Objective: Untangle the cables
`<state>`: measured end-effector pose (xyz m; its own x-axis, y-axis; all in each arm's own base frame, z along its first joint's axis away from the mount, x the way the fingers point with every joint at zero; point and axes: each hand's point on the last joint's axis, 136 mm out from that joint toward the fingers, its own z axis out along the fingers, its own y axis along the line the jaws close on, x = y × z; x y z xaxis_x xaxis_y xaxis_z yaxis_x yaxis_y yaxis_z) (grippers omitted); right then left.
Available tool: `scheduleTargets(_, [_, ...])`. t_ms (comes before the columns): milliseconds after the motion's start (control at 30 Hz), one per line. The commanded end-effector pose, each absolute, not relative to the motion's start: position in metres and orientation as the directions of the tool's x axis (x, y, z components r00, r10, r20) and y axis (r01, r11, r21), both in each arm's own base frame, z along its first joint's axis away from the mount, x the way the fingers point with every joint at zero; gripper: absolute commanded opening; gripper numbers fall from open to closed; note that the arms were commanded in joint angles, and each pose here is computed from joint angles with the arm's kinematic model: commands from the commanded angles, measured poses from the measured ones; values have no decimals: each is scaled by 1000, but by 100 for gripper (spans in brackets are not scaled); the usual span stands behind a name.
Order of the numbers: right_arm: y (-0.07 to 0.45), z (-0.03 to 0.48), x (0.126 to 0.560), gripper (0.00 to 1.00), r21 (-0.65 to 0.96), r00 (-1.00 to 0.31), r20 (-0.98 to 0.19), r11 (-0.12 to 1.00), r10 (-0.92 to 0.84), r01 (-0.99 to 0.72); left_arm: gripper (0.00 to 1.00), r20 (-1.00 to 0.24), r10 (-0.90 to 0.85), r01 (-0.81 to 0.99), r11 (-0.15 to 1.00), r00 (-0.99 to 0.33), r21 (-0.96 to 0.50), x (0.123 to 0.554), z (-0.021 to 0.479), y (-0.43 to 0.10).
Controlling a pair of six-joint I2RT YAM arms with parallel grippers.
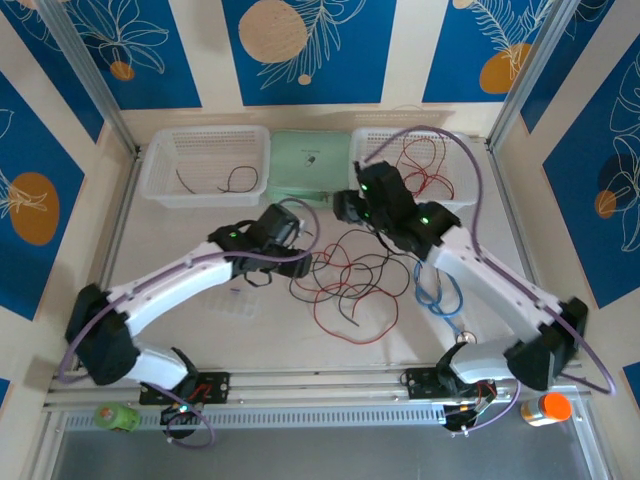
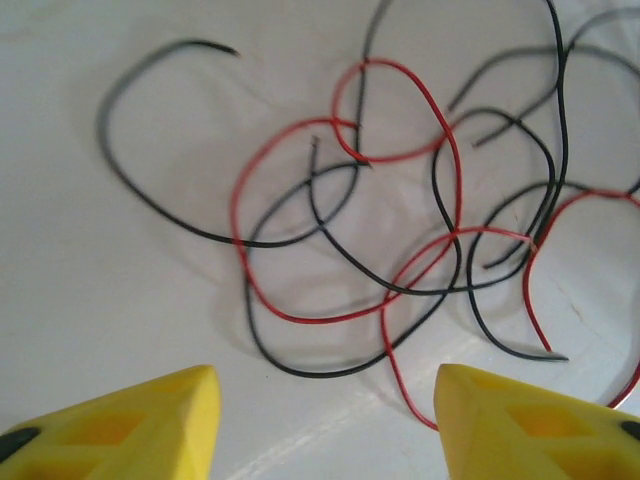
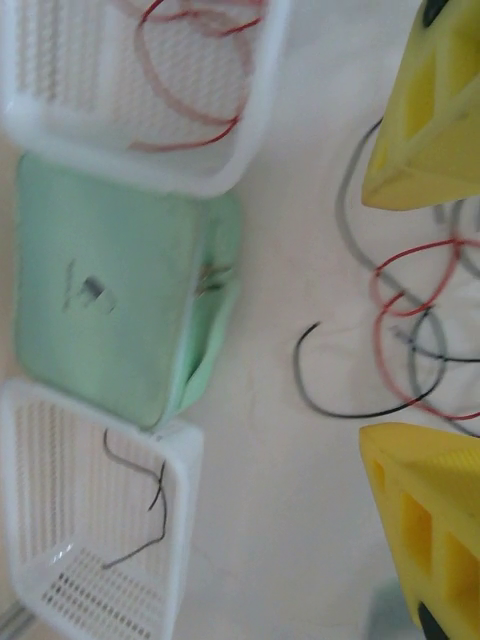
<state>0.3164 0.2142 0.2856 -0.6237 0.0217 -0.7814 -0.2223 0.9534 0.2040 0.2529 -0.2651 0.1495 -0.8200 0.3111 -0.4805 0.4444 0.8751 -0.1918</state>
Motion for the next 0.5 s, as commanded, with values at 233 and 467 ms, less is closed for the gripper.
scheduleTargets(233, [134, 231, 240, 54, 208, -747, -650, 978, 144, 7, 38, -125, 374, 394, 877, -919, -274, 195, 74, -297])
scheduleTargets(467, [123, 226, 235, 51, 259, -738, -645, 965, 198, 32, 33, -28, 328, 322, 904, -944, -281, 184, 38, -312])
